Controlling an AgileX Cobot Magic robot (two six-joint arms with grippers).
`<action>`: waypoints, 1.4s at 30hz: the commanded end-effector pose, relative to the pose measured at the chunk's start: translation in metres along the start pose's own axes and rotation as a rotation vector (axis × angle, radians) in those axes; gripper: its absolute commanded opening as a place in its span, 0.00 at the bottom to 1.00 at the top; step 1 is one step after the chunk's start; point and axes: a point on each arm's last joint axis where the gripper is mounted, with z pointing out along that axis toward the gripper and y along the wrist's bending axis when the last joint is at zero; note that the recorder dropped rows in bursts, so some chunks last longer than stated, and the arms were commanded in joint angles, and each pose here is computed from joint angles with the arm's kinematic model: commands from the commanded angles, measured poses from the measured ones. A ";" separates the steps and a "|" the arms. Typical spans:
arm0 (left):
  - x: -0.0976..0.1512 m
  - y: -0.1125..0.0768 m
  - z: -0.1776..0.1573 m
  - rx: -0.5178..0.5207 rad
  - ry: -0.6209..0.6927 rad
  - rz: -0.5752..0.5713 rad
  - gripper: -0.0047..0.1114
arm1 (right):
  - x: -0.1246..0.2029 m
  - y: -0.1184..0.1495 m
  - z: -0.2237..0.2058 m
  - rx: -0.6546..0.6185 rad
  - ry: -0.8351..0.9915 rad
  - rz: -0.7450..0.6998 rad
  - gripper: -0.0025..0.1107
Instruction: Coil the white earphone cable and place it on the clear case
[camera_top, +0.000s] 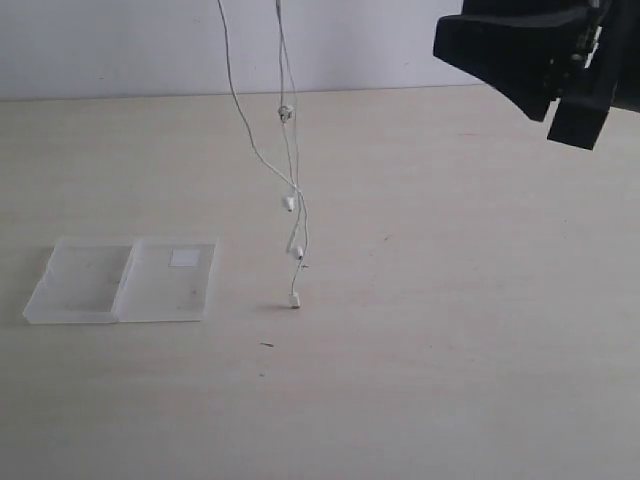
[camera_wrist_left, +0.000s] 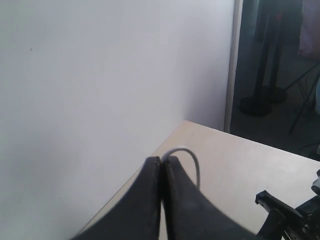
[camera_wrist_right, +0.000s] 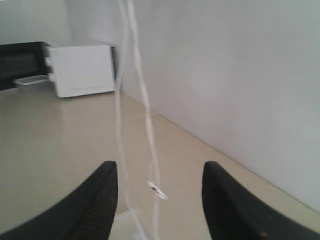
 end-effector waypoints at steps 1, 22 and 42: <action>-0.003 -0.001 -0.002 -0.009 -0.019 -0.004 0.04 | -0.003 -0.004 0.008 -0.125 0.003 0.030 0.53; -0.003 -0.001 -0.002 -0.009 -0.019 -0.006 0.04 | -0.017 0.002 0.073 -0.226 0.046 0.060 0.58; -0.004 -0.001 -0.002 0.001 -0.031 -0.013 0.04 | -0.031 0.005 0.132 -0.267 0.053 0.121 0.58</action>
